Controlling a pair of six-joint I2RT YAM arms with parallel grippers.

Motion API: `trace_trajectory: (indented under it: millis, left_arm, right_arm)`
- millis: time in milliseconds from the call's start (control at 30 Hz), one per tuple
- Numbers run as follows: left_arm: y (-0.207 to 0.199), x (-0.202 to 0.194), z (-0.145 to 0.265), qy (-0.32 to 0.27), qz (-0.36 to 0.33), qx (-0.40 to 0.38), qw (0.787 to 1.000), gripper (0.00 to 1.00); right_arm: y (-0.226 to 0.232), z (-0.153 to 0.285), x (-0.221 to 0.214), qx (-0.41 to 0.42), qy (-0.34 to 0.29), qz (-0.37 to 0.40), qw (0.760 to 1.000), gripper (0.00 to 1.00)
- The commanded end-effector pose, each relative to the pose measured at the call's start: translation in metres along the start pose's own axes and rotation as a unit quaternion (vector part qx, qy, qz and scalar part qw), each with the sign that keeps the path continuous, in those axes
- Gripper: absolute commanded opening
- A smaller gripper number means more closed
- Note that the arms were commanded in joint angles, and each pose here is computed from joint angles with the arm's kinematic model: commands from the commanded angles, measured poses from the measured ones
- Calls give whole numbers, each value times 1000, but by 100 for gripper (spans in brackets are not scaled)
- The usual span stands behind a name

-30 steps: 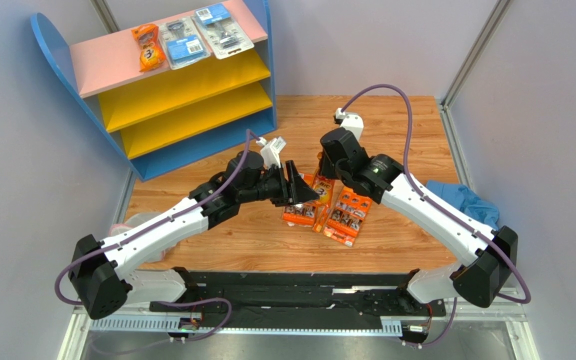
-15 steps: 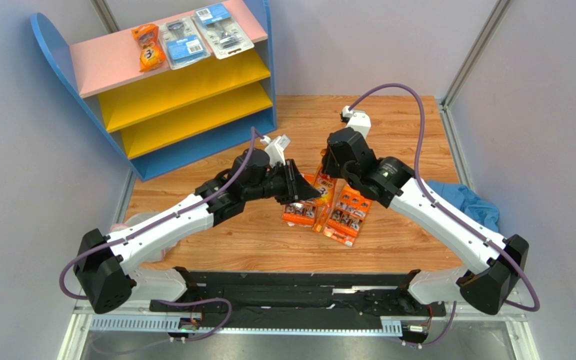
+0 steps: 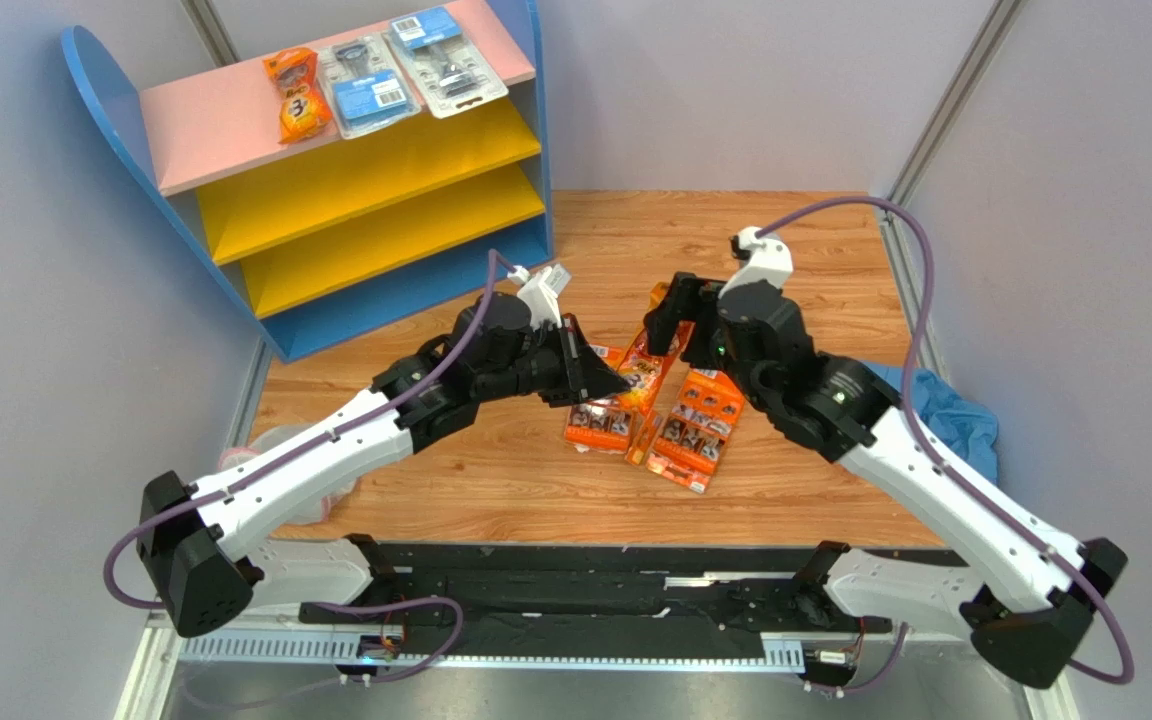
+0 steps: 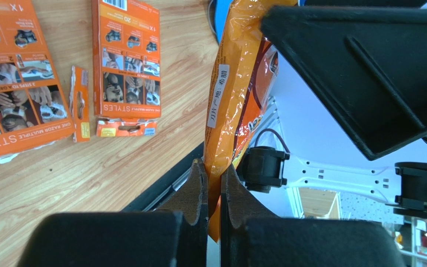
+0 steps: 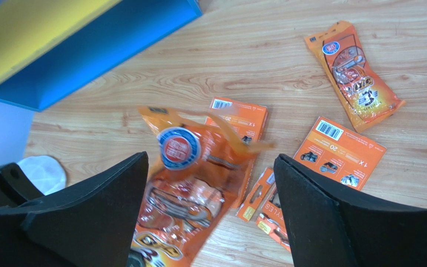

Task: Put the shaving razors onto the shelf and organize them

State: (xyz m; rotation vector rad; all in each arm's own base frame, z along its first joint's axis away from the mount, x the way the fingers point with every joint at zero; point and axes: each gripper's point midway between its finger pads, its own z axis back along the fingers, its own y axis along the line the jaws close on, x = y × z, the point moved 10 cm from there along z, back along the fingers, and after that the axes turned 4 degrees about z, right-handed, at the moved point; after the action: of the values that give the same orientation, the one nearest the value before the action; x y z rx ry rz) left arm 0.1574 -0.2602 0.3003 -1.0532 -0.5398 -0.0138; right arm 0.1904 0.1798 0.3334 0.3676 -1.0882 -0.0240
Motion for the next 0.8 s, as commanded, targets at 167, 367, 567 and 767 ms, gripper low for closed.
trace_trajectory:
  millis: [167, 367, 567, 767]
  left_arm:
    - [-42, 31, 55, -58, -73, 24, 995, 0]
    - [-55, 65, 90, -85, -102, 57, 990, 0]
    - [-71, 102, 130, -131, -119, 76, 981, 0]
    - [-77, 139, 176, -196, -131, 117, 965, 0]
  right_arm:
    - [-37, 67, 0, 39, -83, -66, 994, 93]
    - [-60, 94, -8, 10, -71, -70, 995, 100]
    - [-67, 99, -19, 5, -52, -64, 997, 100]
    - [-70, 96, -30, 6, -33, -68, 997, 100]
